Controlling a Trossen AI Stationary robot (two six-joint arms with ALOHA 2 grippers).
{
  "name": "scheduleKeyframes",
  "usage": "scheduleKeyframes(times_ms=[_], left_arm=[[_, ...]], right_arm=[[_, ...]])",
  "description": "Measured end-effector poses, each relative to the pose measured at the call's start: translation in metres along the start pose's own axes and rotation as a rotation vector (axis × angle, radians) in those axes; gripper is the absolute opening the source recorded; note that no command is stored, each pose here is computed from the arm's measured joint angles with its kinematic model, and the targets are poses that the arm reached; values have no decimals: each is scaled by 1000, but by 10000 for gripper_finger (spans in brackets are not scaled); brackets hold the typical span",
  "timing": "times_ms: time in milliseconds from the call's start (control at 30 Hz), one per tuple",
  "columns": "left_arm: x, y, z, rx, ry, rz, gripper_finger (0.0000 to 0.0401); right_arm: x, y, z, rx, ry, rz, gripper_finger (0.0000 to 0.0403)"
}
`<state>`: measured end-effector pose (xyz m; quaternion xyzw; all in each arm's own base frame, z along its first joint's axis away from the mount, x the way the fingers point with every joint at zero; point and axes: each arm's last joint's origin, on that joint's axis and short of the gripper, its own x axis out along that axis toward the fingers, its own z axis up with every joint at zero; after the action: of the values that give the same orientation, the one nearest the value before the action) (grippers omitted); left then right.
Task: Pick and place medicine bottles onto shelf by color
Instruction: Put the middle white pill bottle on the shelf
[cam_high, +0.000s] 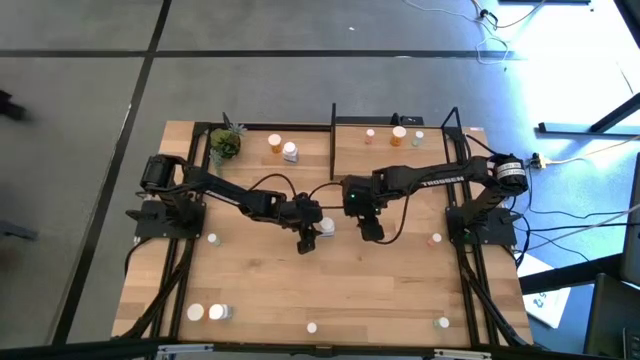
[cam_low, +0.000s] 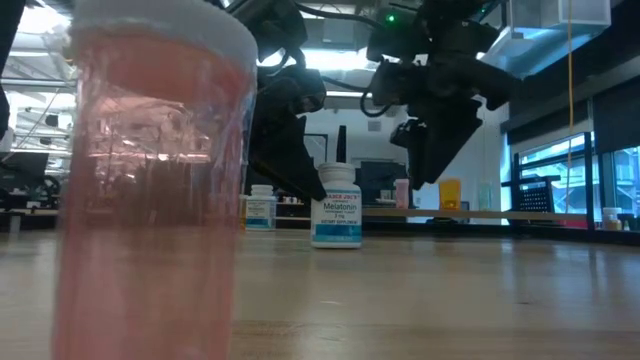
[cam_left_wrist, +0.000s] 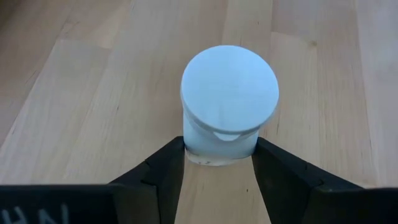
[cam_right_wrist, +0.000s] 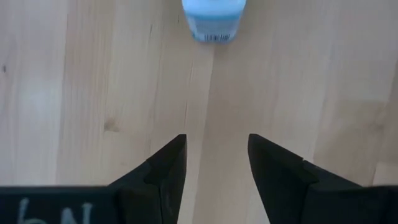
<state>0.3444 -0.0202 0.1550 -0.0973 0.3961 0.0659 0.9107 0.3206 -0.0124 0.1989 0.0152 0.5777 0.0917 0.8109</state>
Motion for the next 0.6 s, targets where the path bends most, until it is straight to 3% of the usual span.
scheduleKeyframes(times_ms=[600], left_arm=[[0, 0, 0, -6, -1, -9, 174]], right_arm=[[-1, -1, 11, -22, -115, -16, 172]])
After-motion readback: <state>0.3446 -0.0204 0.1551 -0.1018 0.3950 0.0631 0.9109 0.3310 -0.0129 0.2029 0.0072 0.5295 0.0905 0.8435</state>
